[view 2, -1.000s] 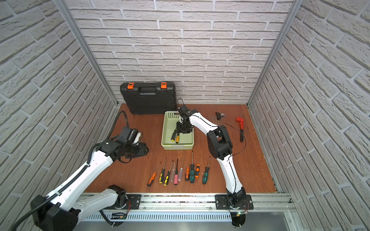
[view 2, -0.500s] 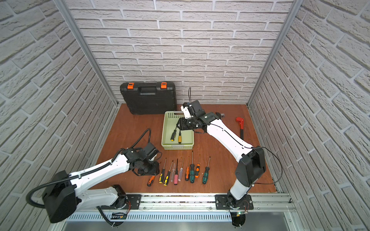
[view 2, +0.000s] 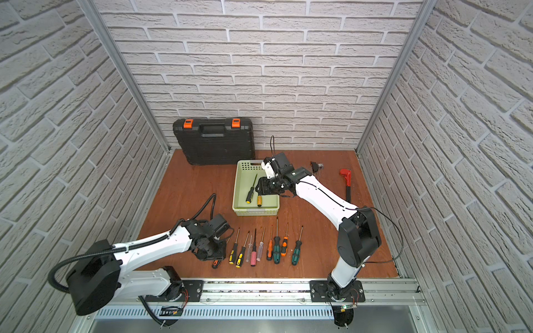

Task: Put the screwdriver in the bin
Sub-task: Pick up the screwdriver from the bottom-center of the table.

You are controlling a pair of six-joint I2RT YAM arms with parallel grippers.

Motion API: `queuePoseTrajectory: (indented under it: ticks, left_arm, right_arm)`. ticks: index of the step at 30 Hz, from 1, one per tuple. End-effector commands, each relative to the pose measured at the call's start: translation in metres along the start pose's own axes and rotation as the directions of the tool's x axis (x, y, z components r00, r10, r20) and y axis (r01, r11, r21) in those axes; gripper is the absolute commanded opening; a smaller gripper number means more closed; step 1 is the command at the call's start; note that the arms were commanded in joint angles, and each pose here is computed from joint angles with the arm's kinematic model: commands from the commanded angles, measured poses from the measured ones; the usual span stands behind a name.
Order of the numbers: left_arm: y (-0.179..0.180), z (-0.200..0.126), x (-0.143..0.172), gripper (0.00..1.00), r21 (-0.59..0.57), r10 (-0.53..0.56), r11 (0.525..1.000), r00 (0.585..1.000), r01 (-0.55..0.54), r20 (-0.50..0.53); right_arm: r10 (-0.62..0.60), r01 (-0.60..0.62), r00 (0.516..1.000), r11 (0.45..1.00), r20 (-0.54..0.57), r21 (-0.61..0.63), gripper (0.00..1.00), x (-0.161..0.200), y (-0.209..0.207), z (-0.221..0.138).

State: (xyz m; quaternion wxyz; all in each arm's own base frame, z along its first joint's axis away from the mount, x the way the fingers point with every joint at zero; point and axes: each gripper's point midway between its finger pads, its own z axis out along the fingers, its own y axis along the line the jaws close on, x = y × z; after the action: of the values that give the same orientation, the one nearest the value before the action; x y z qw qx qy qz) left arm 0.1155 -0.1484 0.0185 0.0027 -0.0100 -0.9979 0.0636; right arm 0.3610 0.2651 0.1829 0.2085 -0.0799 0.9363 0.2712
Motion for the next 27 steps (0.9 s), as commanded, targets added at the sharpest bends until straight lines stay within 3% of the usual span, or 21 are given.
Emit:
queuePoseTrajectory:
  ticks: [1,5,12,14,17,21,27]
  left_arm:
    - [0.002,0.002,0.001,0.49,0.006,-0.024,1.000,1.000,0.023,0.017]
    - [0.003,0.006,0.002,0.42,-0.002,-0.023,1.000,1.000,0.023,0.007]
    - [0.004,0.010,0.005,0.19,-0.002,-0.041,0.999,0.999,0.041,0.005]
    - [0.002,0.003,0.001,0.17,-0.003,-0.042,0.999,0.999,0.042,0.022]
    - [0.000,-0.019,-0.008,0.10,-0.017,-0.045,0.999,0.997,0.046,0.061]
    - [-0.010,-0.066,-0.026,0.09,0.009,-0.049,0.999,0.990,0.048,0.135]
    - [-0.042,-0.152,-0.087,0.11,0.148,-0.017,0.989,0.961,-0.025,0.274]
  right_arm:
    - [0.011,-0.009,0.999,0.999,0.034,-0.043,0.44,-0.006,0.008,-0.002]
    - [0.011,-0.010,1.000,0.999,0.030,-0.045,0.44,-0.005,0.007,0.000]
    - [0.009,-0.007,0.999,0.999,0.031,-0.041,0.43,-0.006,0.006,-0.002]
    - [0.008,-0.006,0.999,0.999,0.033,-0.040,0.43,-0.007,0.006,-0.002]
    - [0.008,-0.007,0.999,0.999,0.036,-0.047,0.42,-0.008,0.007,-0.004]
    - [-0.005,0.007,0.999,0.999,0.048,-0.051,0.41,-0.013,0.011,-0.011]
    - [0.004,-0.004,0.996,1.000,0.089,0.000,0.40,-0.015,-0.007,-0.018]
